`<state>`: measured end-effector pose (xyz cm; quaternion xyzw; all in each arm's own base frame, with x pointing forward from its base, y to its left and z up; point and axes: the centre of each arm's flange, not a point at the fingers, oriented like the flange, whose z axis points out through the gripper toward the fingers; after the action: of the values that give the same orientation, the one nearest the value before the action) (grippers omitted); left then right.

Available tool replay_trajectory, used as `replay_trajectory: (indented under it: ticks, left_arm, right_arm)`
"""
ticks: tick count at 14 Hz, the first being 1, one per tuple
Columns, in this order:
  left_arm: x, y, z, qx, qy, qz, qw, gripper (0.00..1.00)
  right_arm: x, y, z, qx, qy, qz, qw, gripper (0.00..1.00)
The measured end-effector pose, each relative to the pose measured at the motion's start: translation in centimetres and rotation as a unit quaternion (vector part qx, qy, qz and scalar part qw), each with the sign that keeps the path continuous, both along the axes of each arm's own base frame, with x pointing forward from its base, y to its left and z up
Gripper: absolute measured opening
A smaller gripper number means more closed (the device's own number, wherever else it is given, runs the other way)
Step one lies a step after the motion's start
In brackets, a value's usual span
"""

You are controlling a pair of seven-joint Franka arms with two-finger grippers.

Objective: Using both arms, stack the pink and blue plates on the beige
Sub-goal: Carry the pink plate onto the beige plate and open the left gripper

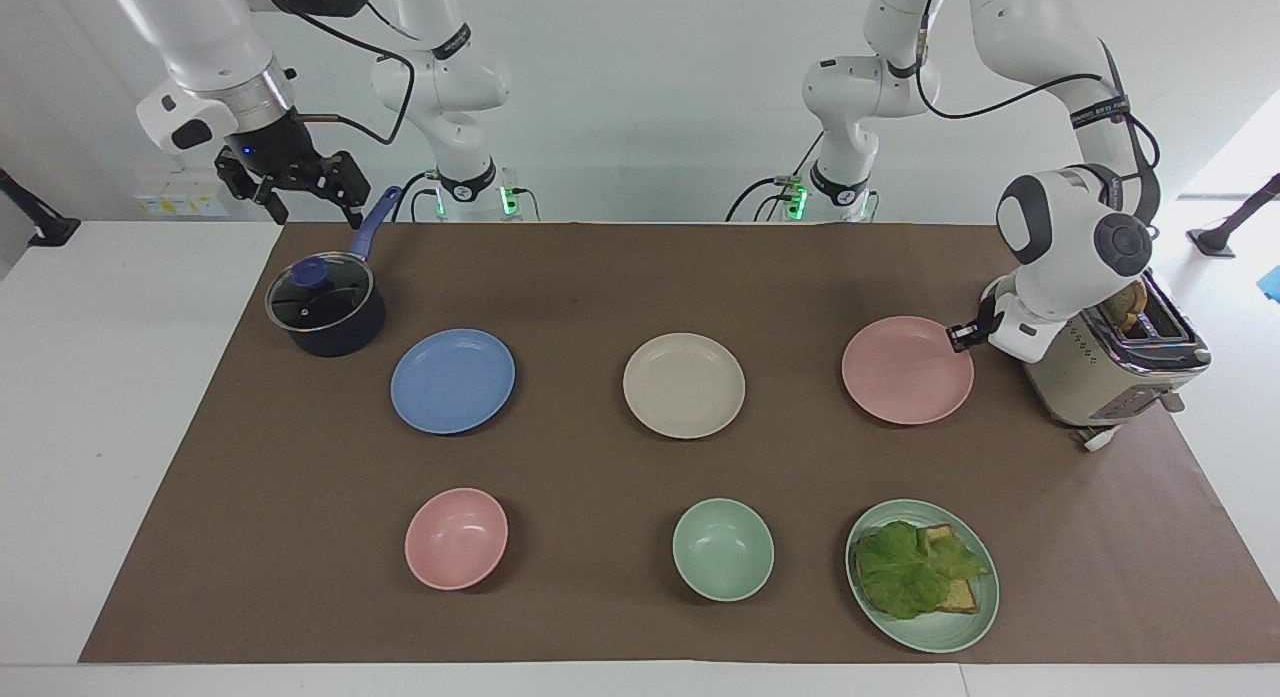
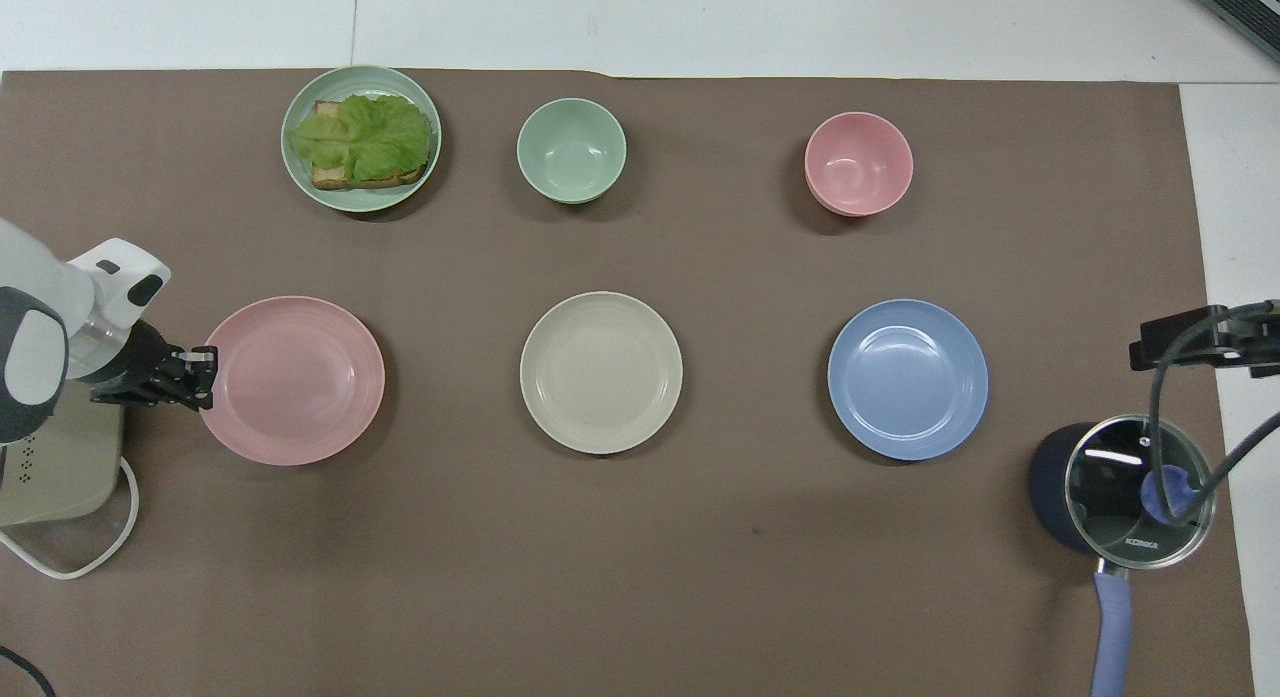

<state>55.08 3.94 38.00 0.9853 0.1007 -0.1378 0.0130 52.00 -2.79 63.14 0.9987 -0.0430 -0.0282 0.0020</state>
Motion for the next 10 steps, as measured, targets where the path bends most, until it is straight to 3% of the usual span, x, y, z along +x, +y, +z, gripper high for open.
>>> replay_trajectory:
  ticks: [4,10]
  left_arm:
    - [1.2,-1.8,3.9,-0.057,-0.006,0.017,0.998,0.05]
    - [1.7,-9.3,4.6,-0.136,-0.028,0.005,0.99,0.05]
  right_arm:
    - [0.0,0.0,0.0,0.0,0.0,0.0,1.0,1.0]
    - [0.0,-0.1,0.0,0.0,0.0,-0.001,1.0,1.0]
